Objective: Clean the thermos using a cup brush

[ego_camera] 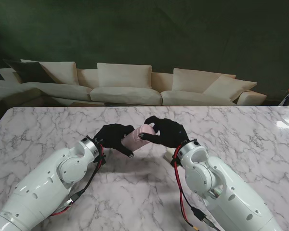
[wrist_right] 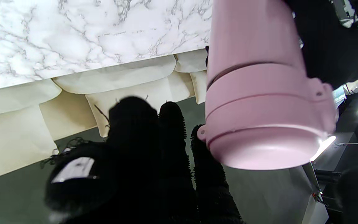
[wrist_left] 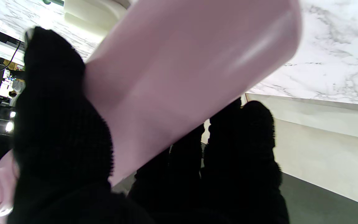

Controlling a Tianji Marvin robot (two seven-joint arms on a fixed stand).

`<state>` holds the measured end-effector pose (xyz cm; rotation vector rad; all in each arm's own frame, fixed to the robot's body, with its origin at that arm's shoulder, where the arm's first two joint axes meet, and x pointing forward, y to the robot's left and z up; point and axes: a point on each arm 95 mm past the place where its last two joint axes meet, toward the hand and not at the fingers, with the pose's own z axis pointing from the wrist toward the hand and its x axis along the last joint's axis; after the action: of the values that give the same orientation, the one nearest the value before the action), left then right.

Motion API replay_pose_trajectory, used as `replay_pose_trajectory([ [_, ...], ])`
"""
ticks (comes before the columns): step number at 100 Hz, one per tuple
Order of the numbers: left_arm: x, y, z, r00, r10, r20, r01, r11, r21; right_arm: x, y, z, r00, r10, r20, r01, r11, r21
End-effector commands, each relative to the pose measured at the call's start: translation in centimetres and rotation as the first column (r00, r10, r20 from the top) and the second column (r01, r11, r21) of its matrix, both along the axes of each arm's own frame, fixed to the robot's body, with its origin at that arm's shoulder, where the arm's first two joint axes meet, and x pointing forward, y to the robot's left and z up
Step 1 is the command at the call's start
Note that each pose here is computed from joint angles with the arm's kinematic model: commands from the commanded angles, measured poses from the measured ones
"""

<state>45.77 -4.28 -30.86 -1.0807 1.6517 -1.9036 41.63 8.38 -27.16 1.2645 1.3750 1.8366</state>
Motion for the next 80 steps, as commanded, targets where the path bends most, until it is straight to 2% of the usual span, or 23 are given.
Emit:
replay_pose_trajectory([
  [1,0.1,-0.3,0.4,1.0,-0.01,0.002,0.01,1.0,0.0,0.0,0.5,0.1,1.0,0.007,-0.005,-0.007,1.0,0.005],
  [9,0.1,-0.4,0.4,1.0,-0.011,0.002,0.011,1.0,0.0,0.2,0.8,0.0,0.999,0.035,-0.019,-0.034,0.999,0.02],
  [26,0.0,-0.3,0.4,1.0,-0.009,0.0,0.009,1.0,0.002,0.4,1.4,-0.4,0.988,0.151,-0.038,-0.147,0.984,0.098],
  [32,0.0,-0.3,0.4,1.0,-0.007,-0.002,0.007,1.0,0.001,0.3,1.4,-0.5,0.977,0.208,-0.046,-0.2,0.97,0.135],
  [42,0.0,-0.3,0.3,1.0,-0.006,-0.004,0.006,1.0,0.002,0.0,1.5,-0.7,0.963,0.264,-0.053,-0.252,0.952,0.172],
  [53,-0.1,-0.3,0.2,1.0,-0.006,-0.007,0.006,1.0,0.002,0.0,1.3,-0.9,0.956,0.294,-0.022,-0.286,0.943,0.168],
  [80,0.0,-0.4,0.1,1.0,-0.008,-0.011,0.008,1.0,0.004,0.1,1.1,-1.1,0.953,0.303,0.03,-0.302,0.928,0.217],
])
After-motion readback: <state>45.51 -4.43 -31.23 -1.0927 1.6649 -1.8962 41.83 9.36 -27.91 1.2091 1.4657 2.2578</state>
